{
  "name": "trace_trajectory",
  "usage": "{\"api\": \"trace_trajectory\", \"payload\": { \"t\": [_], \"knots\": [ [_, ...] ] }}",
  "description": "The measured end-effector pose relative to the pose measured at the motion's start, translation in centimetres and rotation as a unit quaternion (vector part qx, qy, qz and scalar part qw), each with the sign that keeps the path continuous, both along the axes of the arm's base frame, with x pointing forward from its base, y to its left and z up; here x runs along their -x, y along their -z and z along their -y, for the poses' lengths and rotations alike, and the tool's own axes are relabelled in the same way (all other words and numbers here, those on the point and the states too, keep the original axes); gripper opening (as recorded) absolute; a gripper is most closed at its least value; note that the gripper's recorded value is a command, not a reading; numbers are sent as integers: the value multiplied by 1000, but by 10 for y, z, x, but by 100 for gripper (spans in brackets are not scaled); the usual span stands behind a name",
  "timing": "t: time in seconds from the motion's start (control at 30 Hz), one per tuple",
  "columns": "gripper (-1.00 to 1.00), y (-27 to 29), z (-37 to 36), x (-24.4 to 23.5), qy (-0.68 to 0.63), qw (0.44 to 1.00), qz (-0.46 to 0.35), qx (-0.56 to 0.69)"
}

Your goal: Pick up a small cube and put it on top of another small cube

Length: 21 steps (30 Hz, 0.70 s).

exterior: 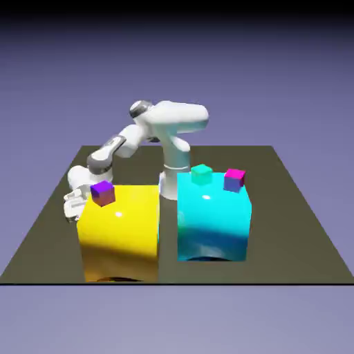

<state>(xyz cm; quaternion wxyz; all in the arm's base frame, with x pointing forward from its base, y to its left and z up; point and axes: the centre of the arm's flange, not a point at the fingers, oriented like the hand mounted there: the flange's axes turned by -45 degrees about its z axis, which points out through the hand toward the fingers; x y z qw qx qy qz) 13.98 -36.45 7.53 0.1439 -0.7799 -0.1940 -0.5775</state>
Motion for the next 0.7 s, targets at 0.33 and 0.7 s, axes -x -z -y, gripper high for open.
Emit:
{"api": "trace_trajectory", "payload": {
  "t": [0.33, 0.7],
  "knots": [
    [-100, -132, 33, -41, -11, 999, -37, -34],
    [-100, -259, -114, -156, -205, 978, -37, -31]
  ]
}}
